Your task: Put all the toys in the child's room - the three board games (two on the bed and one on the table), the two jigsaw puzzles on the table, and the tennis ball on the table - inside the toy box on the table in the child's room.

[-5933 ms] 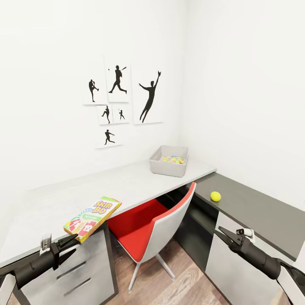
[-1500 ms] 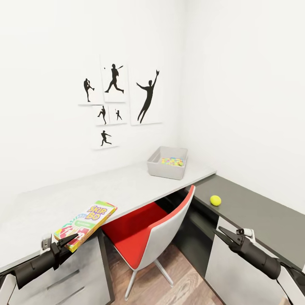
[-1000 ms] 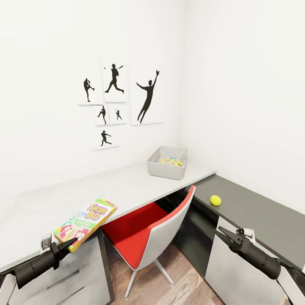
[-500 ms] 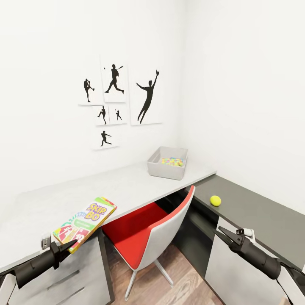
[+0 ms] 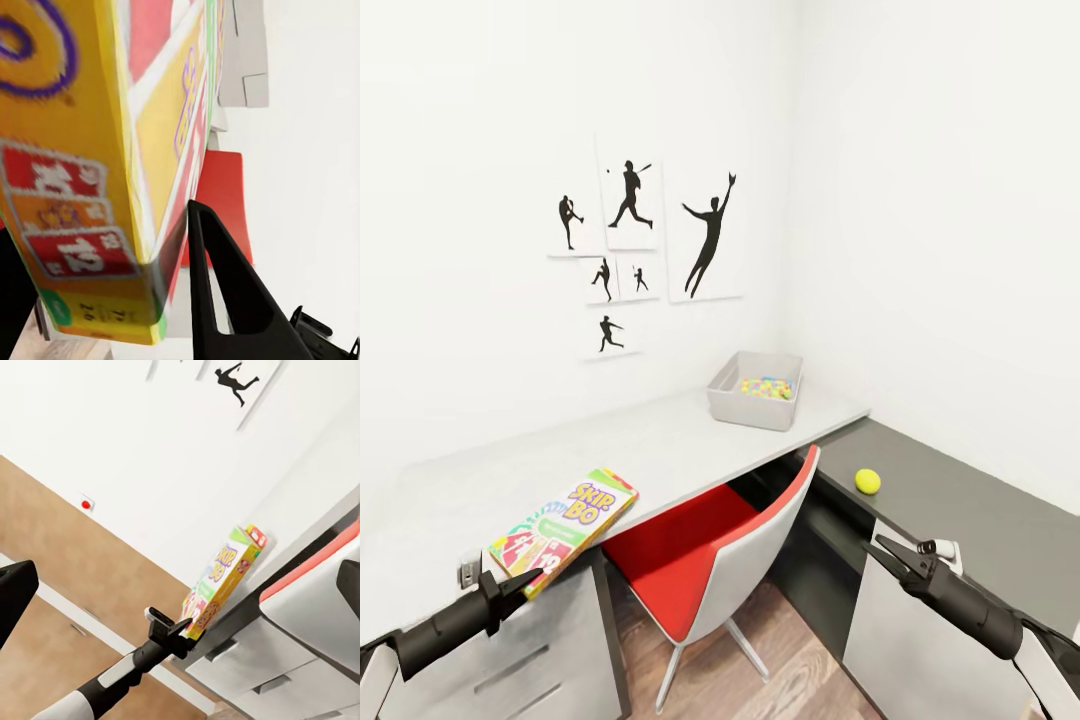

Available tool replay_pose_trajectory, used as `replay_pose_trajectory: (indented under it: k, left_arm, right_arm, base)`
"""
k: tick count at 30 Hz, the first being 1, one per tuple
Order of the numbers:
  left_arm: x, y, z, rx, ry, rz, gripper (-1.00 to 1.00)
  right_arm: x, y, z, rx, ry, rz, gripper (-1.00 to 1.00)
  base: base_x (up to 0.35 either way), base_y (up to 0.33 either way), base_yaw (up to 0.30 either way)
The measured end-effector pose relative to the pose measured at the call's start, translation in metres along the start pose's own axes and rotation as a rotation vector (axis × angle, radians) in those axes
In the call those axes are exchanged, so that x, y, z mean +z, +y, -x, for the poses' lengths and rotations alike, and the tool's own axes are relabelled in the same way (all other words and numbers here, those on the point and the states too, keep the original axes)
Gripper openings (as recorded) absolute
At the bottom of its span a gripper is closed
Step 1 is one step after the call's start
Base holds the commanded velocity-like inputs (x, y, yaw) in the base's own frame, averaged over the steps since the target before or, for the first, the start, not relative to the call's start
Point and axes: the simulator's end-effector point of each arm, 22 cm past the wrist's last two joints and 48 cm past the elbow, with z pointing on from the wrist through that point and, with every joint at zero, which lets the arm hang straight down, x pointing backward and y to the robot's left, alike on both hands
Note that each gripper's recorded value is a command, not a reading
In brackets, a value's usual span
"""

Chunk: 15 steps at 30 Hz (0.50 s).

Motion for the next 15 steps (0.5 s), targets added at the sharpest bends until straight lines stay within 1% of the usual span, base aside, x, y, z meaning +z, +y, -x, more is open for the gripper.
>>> replay_pose_trajectory:
  k: [15]
  left_arm:
    - [-0.004,-0.024,0.006,0.0,0.0,-0.001,-1.0]
  right_arm:
    - [0.006,0.02,0.014,-0.012,-0.001,0.0,1.0]
  base:
    - [0.0,0.0,0.0]
